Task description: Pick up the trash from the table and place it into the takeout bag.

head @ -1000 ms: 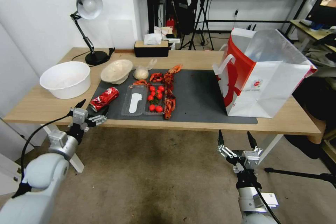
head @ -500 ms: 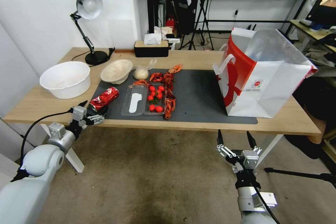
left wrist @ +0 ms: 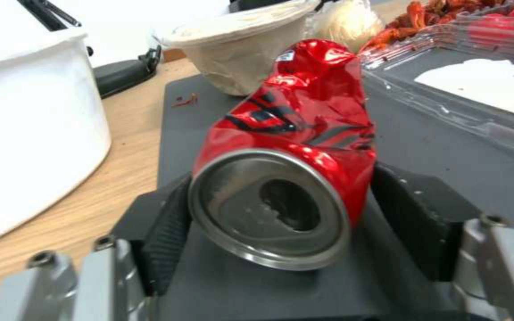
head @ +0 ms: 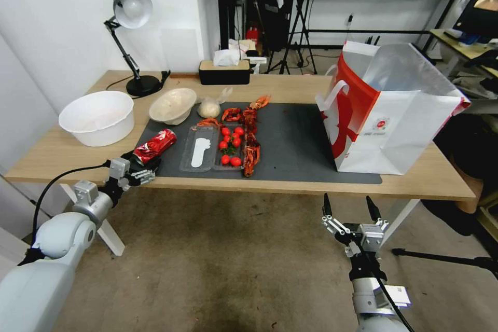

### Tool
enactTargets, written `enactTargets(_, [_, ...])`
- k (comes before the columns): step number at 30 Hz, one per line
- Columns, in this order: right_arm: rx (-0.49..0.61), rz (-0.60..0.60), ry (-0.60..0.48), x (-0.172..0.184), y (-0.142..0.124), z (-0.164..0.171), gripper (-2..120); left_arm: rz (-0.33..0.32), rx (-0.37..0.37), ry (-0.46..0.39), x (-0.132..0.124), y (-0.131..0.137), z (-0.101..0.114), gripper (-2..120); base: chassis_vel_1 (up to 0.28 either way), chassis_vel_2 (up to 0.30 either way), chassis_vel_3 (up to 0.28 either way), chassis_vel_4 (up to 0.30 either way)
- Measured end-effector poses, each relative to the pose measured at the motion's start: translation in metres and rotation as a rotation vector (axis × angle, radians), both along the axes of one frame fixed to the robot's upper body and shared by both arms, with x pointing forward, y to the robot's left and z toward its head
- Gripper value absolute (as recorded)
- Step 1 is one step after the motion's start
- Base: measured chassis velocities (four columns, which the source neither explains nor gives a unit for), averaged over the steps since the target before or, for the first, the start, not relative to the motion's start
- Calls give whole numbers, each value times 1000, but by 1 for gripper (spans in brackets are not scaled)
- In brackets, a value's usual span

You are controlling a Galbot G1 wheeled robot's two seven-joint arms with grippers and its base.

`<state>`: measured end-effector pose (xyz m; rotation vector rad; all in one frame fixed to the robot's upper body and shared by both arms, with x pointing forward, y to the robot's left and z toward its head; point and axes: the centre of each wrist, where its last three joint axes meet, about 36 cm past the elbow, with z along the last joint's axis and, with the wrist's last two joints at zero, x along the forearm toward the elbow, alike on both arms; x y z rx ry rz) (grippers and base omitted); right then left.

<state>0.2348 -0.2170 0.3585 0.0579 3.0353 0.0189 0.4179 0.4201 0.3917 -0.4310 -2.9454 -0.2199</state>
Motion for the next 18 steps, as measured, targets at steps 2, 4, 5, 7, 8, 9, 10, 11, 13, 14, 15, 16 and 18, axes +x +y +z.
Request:
enactTargets(2, [-1,0,1,1,0,-1,100,-1,2,-3,1,0,1,67,0,0,0,0])
enactTargets(4, [-1,0,0,1,0,-1,100,1,7,-7,3,2,1,61,0,0,0,0])
enactTargets(5, [-1,0,0,1,0,-1,100,1,7,-7,3,2,1,61,0,0,0,0])
enactTargets(7, [-2,-1,2,1,0,-2,100,0,13,-17,4,5,3,55,0,0,0,0])
enactTargets(8, [-2,-1,2,1,0,-2,100,-3,16,-19,4,5,4,54,0,0,0,0])
enactTargets(9, [-2,-2,3,1,0,-2,100,-7,18,-23,4,6,5,54,0,0,0,0])
enactTargets(10, [-2,-2,3,1,0,-2,100,-7,18,-23,4,6,5,54,0,0,0,0])
enactTargets(11, [-2,-2,3,1,0,-2,100,-13,20,-30,5,6,6,54,0,0,0,0])
enactTargets(13, [-2,-2,3,1,0,-2,100,-25,21,-41,4,4,9,54,0,0,0,0])
enactTargets(14, [-2,-2,3,1,0,-2,100,-25,21,-41,4,4,9,54,0,0,0,0])
enactTargets(15, [-2,-2,4,1,0,-3,100,-31,20,-48,4,3,12,54,0,0,0,0])
enactTargets(16, [-3,-2,4,1,0,-3,100,-33,20,-50,4,2,12,54,0,0,0,0])
enactTargets(18, [-3,-2,5,0,0,-3,100,-42,19,-59,3,0,16,54,0,0,0,0])
